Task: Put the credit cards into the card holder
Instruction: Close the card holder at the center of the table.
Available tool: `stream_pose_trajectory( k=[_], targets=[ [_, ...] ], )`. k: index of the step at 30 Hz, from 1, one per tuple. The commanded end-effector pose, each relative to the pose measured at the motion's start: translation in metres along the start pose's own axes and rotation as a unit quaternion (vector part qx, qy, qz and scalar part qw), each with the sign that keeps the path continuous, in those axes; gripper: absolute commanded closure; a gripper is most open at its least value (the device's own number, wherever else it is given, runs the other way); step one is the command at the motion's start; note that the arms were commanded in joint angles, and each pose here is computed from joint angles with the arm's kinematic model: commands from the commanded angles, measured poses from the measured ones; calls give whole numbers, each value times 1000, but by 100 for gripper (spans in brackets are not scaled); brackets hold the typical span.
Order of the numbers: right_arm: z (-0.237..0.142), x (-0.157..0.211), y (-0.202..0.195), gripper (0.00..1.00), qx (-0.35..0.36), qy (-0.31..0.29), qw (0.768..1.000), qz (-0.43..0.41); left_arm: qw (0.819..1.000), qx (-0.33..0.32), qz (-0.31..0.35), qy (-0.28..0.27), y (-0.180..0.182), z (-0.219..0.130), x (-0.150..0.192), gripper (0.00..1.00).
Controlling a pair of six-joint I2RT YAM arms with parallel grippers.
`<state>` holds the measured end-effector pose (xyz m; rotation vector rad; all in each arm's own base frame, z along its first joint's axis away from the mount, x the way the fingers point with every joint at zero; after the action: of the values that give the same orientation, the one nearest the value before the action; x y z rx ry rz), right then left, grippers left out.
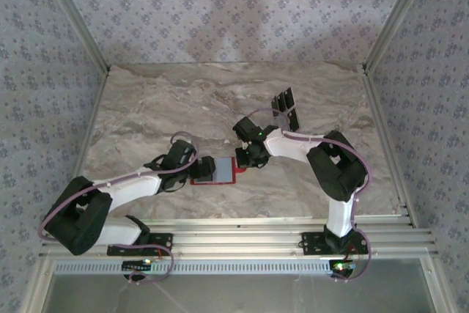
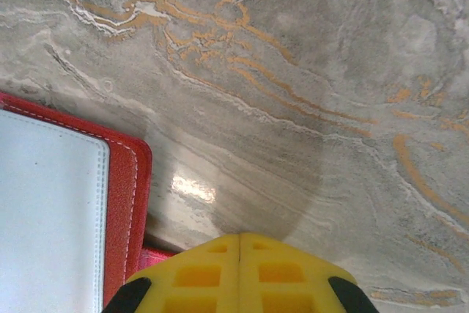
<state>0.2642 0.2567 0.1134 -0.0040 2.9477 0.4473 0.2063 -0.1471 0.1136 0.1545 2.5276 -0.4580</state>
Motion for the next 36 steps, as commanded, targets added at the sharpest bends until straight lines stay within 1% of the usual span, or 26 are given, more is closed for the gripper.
stream_pose_trajectory(
  k=[1,8,17,22,31,36],
  targets=[
    [31,10,2,100,-27,34,999,4,998,53,7,-16,-10,8,-6,0],
    [34,10,3,100,-36,41,999,6,997,73,20,-30,-22,0,-18,0],
    [38,12,3,100,-39,49,998,8,996,80,27,-27,-31,1,-21,0],
    [41,12,4,100,-42,54,998,7,995,88,25,-37,-36,-4,-24,0],
    [45,12,4,100,-44,59,997,7,988,128,13,-90,-48,-27,-33,0],
    [49,11,4,100,-43,62,997,10,979,164,14,-119,-66,-33,-38,0]
  ],
)
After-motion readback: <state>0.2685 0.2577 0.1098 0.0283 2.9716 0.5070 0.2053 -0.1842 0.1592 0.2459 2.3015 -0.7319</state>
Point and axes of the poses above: each hand's point on the last joint's axis, 136 mm out from that joint toward the fingers, its own z axis out along the fingers, its own y axis along the line the jaws close on, x = y × z, the point moved 10 cm from there along -z, back along the fingers, and after that the axes turned 14 degrees about z, right-handed, at the moved point
